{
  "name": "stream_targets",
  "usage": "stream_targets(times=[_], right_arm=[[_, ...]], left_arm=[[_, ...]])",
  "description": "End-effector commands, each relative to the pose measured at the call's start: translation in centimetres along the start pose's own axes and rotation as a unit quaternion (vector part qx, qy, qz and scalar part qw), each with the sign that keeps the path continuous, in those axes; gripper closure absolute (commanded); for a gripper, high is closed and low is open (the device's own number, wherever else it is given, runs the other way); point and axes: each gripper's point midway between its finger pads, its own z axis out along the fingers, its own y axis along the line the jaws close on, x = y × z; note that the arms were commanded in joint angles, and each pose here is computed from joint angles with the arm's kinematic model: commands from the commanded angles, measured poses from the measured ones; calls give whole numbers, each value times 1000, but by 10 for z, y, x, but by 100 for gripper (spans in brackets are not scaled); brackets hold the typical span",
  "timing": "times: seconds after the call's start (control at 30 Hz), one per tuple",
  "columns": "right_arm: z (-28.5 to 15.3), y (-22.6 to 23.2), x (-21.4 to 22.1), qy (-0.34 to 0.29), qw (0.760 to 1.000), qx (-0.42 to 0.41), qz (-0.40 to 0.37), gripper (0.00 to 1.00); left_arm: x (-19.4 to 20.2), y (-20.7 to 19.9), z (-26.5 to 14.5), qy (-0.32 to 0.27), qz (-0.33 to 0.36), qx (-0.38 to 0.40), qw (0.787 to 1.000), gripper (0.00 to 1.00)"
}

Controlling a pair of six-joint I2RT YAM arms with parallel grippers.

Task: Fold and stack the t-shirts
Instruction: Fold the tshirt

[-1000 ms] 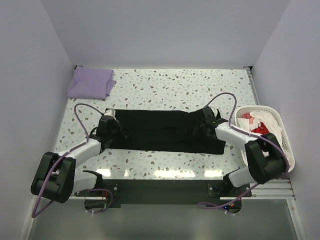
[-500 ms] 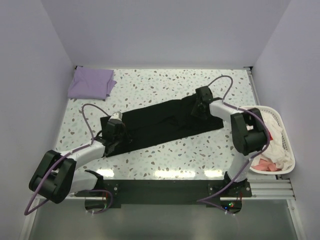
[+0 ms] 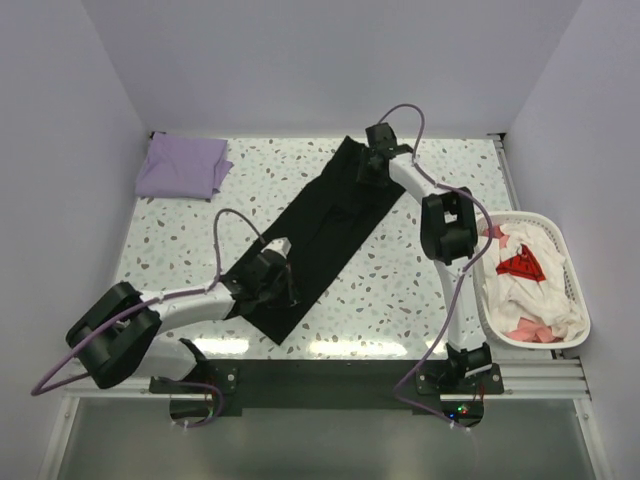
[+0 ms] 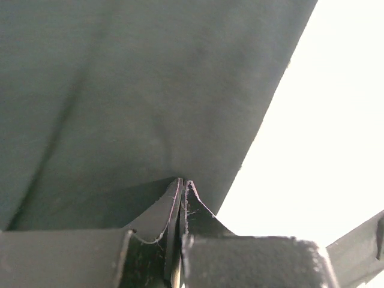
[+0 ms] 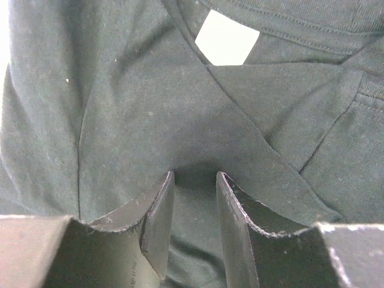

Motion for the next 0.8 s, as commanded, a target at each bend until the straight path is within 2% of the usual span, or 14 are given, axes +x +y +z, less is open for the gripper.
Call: stream_targets(times=[0.0, 0.1, 0.33, 0.53, 0.67, 0.77], right_arm=[[10, 11, 12, 43, 997, -28, -52, 61], [16, 24, 3, 33, 996, -53, -61, 60], [25, 52, -1, 21, 992, -97, -78, 57], [29, 64, -6, 6, 989, -117, -90, 50], [26, 71, -14, -4, 987, -129, -97, 44], [16, 73, -25, -19, 987, -128, -98, 38]], left_arm=[[-15, -49, 7, -14, 9, 49, 999, 100], [5, -79, 24, 27, 36, 71, 996, 100], [16, -139, 48, 61, 67, 126, 988, 100], [17, -177, 60, 72, 74, 163, 981, 100], [3, -197, 58, 60, 80, 185, 978, 100], [-15, -202, 48, 37, 94, 185, 978, 96]])
